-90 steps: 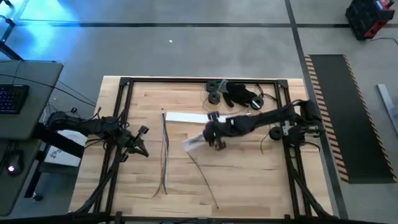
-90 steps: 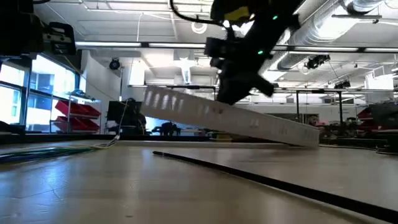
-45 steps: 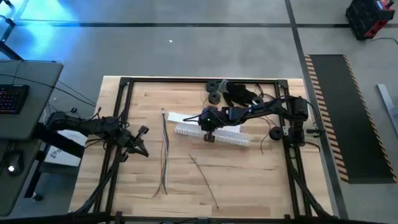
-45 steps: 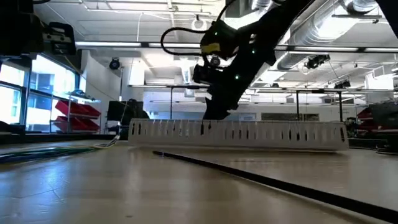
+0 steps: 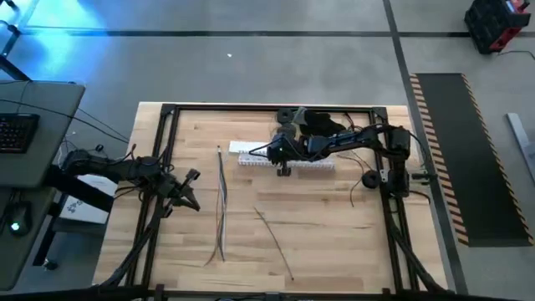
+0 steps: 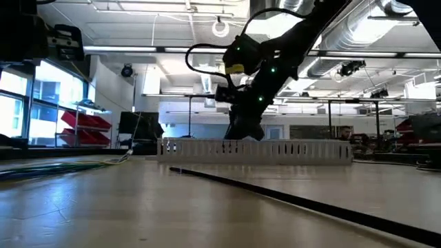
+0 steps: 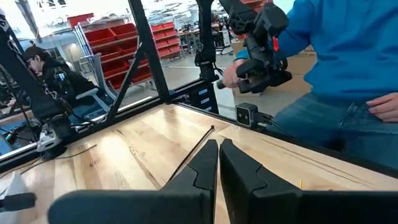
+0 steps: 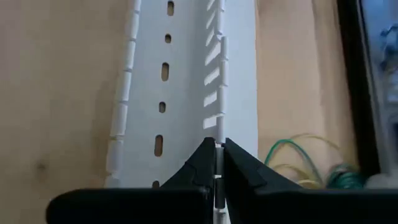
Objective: Ziptie cables
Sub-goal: Move the white cable duct to the top middle of the table, then move the cables to the center of the table
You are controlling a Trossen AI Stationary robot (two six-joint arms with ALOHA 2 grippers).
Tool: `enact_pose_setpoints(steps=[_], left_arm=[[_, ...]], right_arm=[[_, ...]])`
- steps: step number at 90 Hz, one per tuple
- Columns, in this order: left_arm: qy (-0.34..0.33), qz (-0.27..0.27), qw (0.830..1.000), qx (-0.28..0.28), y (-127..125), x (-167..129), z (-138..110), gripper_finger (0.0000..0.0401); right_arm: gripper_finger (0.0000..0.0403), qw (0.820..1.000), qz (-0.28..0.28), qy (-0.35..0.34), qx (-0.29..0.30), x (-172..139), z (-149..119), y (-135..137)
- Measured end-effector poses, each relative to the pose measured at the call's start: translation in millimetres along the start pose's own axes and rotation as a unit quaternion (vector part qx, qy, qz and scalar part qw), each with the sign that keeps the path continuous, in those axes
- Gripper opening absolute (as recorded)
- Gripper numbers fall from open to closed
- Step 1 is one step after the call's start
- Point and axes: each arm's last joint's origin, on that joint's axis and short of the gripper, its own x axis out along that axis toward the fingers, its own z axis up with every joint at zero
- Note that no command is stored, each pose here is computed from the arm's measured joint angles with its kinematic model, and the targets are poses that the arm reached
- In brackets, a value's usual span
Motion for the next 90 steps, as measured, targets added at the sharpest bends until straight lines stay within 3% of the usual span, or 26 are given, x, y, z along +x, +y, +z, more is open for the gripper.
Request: enact_pose_setpoints(steps=[10, 22, 37, 46, 52, 58, 71, 90], left_arm=[[0.000, 0.000, 1.000, 0.000, 0, 0, 0, 0.0000], [0.000, 0.000, 1.000, 0.000, 0, 0, 0, 0.0000], [0.000, 0.000, 1.000, 0.000, 0, 0, 0, 0.0000], [0.000, 0.000, 1.000, 0.000, 0, 0, 0, 0.0000], [0.000, 0.000, 1.000, 0.000, 0, 0, 0, 0.0000], [0.000, 0.000, 1.000, 0.000, 0, 0, 0, 0.0000], [0.000, 0.000, 1.000, 0.000, 0, 0, 0, 0.0000], [0.000, 0.000, 1.000, 0.000, 0, 0, 0, 0.0000]], right_arm=[[0.0016, 0.999, -0.023, 0.005, -0.026, -1, 1, -2], [0.0071, 0.997, -0.050, -0.021, -0.050, -14, 15, 1], [0.0156, 0.988, -0.138, -0.033, -0.065, -49, 36, 2], [0.0195, 0.986, -0.144, -0.070, -0.050, -76, 48, 4], [0.0212, 0.988, -0.103, -0.115, -0.016, -92, 54, 7], [0.0220, 0.985, -0.027, -0.172, 0.022, -103, 57, 12], [0.0224, 0.964, 0.135, -0.222, 0.056, -105, 57, 42], [0.0224, 0.943, 0.187, -0.269, 0.060, -99, 57, 104]])
